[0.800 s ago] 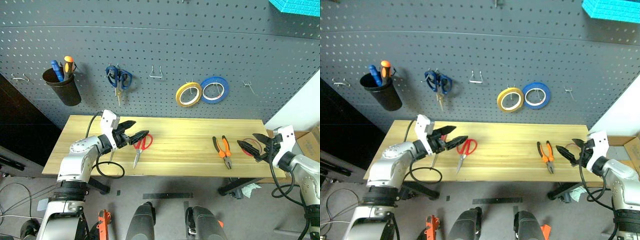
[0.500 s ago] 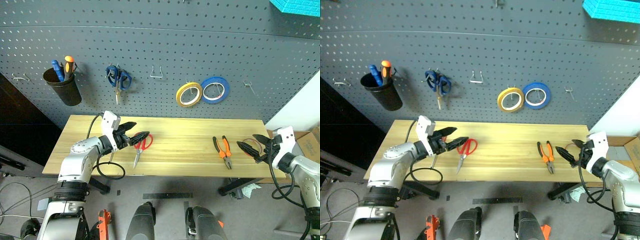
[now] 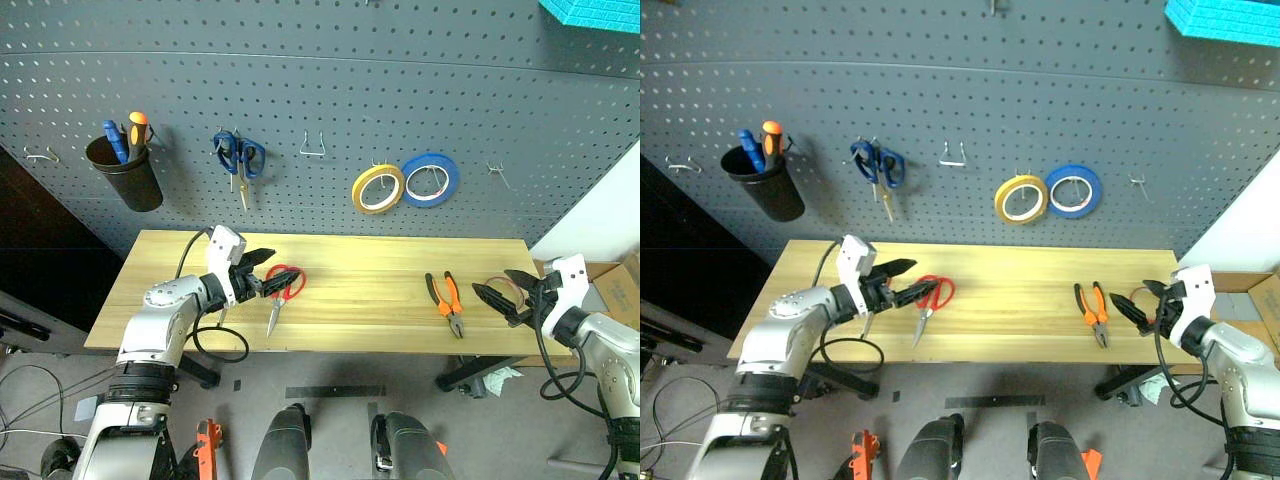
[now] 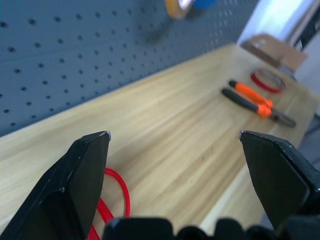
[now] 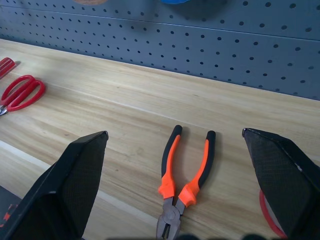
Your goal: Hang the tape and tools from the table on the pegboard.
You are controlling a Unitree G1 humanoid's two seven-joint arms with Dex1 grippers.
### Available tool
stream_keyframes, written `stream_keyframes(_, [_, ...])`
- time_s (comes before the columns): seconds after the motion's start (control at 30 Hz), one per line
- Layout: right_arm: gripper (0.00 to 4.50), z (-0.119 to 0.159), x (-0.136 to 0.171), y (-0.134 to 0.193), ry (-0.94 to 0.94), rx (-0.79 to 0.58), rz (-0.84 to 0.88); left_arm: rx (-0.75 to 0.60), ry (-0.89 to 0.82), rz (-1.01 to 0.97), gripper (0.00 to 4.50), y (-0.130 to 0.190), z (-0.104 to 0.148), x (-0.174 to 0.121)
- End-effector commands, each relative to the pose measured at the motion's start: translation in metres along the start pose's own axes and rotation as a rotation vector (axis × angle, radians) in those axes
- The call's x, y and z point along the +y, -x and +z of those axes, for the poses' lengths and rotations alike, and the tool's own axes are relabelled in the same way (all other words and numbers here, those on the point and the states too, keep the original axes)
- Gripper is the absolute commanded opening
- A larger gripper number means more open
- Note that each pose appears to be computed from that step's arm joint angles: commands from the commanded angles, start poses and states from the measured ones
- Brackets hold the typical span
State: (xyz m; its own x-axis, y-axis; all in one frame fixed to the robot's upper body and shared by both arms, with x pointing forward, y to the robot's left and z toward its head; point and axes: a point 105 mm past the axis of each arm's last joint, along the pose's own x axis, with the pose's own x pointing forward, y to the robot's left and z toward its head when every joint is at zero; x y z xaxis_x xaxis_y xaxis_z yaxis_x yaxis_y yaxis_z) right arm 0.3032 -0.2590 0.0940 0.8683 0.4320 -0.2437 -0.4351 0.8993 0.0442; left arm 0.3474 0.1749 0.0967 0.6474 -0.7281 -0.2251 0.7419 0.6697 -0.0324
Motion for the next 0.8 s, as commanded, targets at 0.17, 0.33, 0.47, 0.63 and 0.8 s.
stream_keyframes(0.17, [4.50,0.000,-0.005,0.003,0.032,0.019,-0.072,-0.013,-0.060,-0.088,4.44,-0.005,0.008,-0.019])
stream_keyframes(0.33, [4.50,-0.021,-0.026,-0.008,0.043,0.160,-0.173,-0.029,-0.078,-0.231,4.44,-0.025,0.016,-0.058])
stream_keyframes(0.47, [4.50,-0.028,-0.036,-0.014,0.062,0.218,-0.195,-0.018,-0.097,-0.296,4.44,-0.034,0.016,-0.076])
stream_keyframes(0.63, [4.50,-0.027,-0.051,-0.017,0.092,0.253,-0.199,-0.018,-0.088,-0.357,4.44,-0.041,0.015,-0.096])
stream_keyframes(0.8, [4.50,-0.014,-0.063,-0.017,0.104,0.246,-0.192,-0.031,-0.072,-0.419,4.44,-0.046,0.015,-0.121])
